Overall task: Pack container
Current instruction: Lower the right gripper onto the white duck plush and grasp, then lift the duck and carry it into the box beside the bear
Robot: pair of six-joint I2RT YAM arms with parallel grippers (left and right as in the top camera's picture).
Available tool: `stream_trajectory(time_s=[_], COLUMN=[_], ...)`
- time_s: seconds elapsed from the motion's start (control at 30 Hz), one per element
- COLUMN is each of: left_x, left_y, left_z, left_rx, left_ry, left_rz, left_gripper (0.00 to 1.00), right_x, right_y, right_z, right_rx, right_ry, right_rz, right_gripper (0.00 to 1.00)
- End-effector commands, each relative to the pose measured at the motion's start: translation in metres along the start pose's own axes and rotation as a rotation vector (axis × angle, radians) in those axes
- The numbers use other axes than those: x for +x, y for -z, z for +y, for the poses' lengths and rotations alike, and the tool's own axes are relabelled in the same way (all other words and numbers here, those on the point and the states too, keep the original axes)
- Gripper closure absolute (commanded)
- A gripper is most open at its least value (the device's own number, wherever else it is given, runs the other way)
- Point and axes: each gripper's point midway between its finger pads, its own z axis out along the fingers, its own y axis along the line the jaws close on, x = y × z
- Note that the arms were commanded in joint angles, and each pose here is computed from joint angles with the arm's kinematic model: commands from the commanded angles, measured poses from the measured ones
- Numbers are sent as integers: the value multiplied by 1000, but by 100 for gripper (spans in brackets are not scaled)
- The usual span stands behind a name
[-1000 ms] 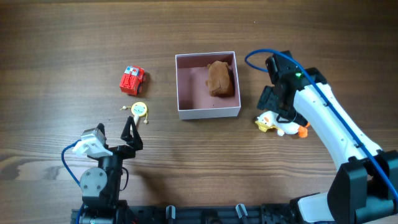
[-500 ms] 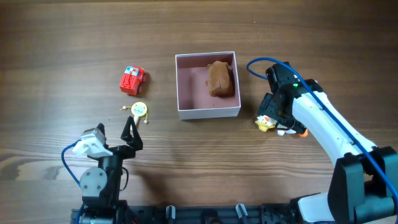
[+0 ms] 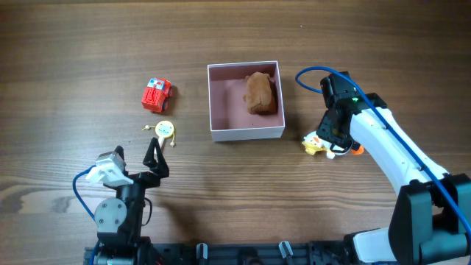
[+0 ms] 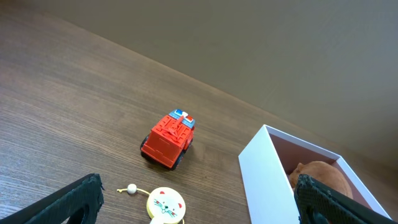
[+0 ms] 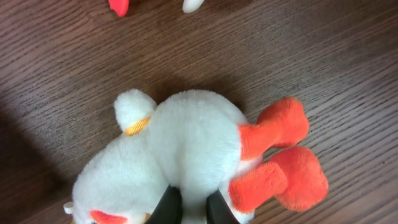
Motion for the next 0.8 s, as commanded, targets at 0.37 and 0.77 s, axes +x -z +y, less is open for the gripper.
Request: stream_trajectory(time_s=[0.37, 0.77], left_x=[-1, -1], left_y=[0, 0], left_z=[3, 3], left_rx=[-12, -12], left_ry=[-18, -18], left_rz=[-9, -9], left_gripper=[0, 0], right_x=[-37, -49], right_y=[62, 186], right_z=[-6, 16], right_rx=[-40, -445], right_ry=[11, 10], right_rz=[-160, -358], right_gripper=[96, 96])
